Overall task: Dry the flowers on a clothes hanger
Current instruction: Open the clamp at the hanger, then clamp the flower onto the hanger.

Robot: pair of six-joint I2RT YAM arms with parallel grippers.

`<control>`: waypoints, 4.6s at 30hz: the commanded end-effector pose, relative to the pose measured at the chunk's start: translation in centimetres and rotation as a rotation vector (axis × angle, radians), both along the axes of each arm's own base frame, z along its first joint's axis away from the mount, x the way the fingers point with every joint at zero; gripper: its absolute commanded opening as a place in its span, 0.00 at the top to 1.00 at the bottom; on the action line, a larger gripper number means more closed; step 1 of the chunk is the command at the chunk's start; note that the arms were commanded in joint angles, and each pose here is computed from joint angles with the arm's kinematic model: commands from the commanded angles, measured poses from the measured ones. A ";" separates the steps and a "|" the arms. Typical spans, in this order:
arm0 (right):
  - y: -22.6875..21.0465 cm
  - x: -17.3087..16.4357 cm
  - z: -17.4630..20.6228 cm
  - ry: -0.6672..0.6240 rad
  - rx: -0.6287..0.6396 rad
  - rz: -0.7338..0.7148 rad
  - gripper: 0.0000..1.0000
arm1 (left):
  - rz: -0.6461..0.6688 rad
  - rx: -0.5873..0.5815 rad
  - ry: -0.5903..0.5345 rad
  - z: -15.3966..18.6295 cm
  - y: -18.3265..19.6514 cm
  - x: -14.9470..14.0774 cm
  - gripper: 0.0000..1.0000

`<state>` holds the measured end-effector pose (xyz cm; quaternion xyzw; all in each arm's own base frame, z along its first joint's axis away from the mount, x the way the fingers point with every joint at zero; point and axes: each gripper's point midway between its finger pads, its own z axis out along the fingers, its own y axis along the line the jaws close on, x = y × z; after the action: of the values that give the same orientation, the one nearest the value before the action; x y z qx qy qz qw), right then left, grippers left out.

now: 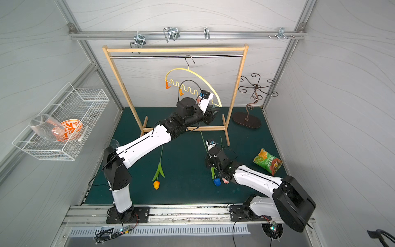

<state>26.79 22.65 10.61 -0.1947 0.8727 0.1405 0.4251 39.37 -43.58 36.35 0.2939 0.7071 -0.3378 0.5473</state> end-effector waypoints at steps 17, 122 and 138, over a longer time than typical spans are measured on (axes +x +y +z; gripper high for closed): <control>-2.4 0.7 6.9 -0.082 0.242 -0.212 1.00 | 0.098 -0.164 0.057 4.5 1.4 0.2 0.75; -0.5 2.3 22.0 -0.250 0.579 -0.038 1.00 | 0.146 -0.212 0.185 2.9 5.1 -2.8 0.20; -0.7 3.3 20.3 -0.223 0.557 -0.088 0.91 | 0.449 -0.144 0.397 -6.1 13.6 -5.5 0.05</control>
<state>29.76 22.38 30.22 -0.0573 0.7601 0.3388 0.5515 33.80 -33.11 31.44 0.1025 0.8071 -0.3344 0.4757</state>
